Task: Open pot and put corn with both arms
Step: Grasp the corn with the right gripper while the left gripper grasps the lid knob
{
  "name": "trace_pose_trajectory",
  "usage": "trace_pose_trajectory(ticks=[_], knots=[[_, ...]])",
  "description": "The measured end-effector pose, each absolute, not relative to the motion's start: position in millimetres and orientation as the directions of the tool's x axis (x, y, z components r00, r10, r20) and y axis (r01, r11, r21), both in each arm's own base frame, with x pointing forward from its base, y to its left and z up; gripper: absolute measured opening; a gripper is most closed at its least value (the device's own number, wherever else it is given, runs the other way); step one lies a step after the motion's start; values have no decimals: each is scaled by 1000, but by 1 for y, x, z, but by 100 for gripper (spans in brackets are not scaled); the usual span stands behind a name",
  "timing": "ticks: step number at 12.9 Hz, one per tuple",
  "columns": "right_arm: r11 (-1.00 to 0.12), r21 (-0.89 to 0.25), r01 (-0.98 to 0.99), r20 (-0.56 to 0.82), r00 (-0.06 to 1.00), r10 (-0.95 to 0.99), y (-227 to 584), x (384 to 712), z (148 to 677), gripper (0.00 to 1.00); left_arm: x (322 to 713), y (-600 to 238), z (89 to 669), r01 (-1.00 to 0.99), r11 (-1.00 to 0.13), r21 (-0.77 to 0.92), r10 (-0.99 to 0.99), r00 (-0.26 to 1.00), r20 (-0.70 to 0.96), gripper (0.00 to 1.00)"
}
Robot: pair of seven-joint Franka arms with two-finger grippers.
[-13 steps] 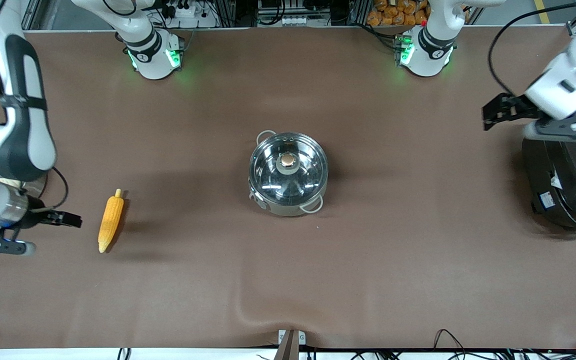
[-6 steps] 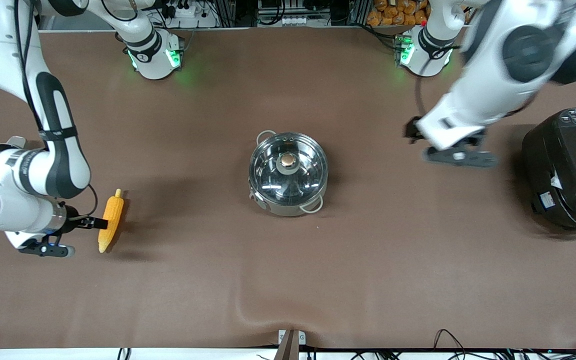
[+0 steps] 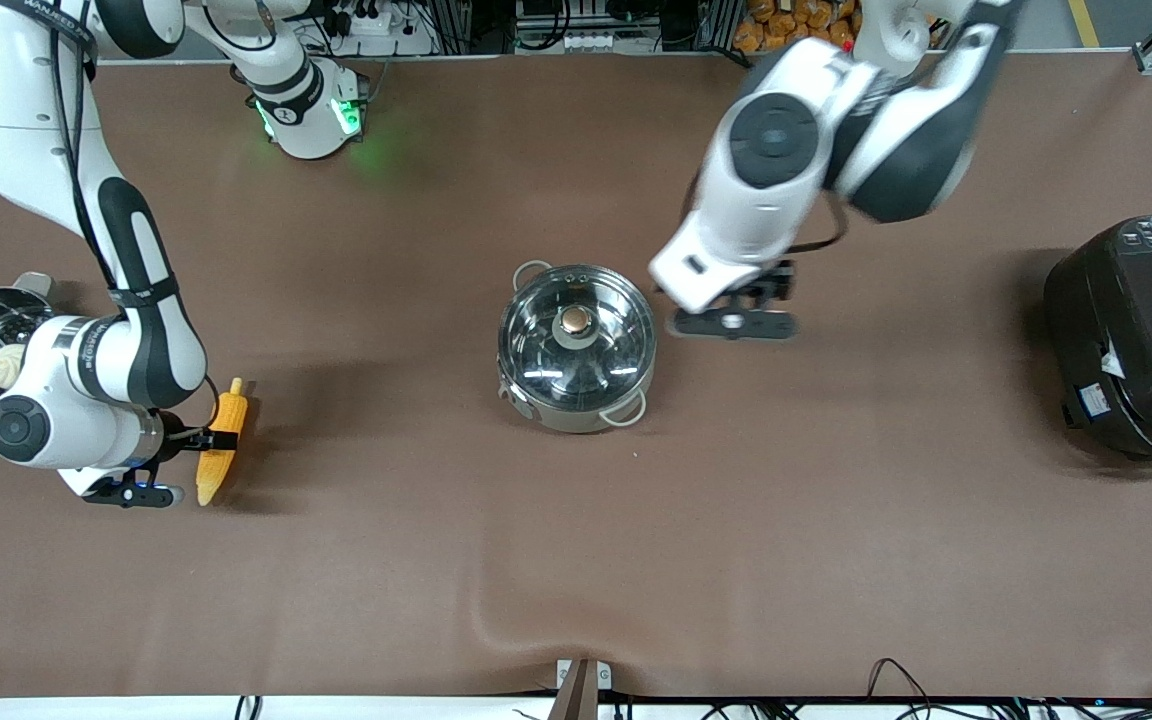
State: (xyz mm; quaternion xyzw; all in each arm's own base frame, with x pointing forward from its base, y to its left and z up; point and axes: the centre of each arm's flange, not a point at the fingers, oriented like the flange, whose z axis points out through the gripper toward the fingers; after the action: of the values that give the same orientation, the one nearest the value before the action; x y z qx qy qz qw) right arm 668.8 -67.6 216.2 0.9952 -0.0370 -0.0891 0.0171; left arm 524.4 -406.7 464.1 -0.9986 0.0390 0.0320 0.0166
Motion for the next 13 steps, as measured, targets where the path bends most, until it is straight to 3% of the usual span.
trace_pose_trajectory(ticks=[5,8,12,13], knots=[[-997,40,-71,-200,977,-78,-68,666,200,100,471,-513,393,-61,-998,1,-61,997,-40,100],[-997,32,-77,-215,973,-82,-67,663,189,96,468,-526,385,-67,-997,24,-67,998,-17,100],[-997,29,-72,-228,971,-77,-63,661,180,48,482,-527,385,-57,-996,67,-55,998,42,100],[-997,29,-73,-227,971,-78,-63,662,181,44,480,-530,376,-72,-996,49,-70,996,46,100]])
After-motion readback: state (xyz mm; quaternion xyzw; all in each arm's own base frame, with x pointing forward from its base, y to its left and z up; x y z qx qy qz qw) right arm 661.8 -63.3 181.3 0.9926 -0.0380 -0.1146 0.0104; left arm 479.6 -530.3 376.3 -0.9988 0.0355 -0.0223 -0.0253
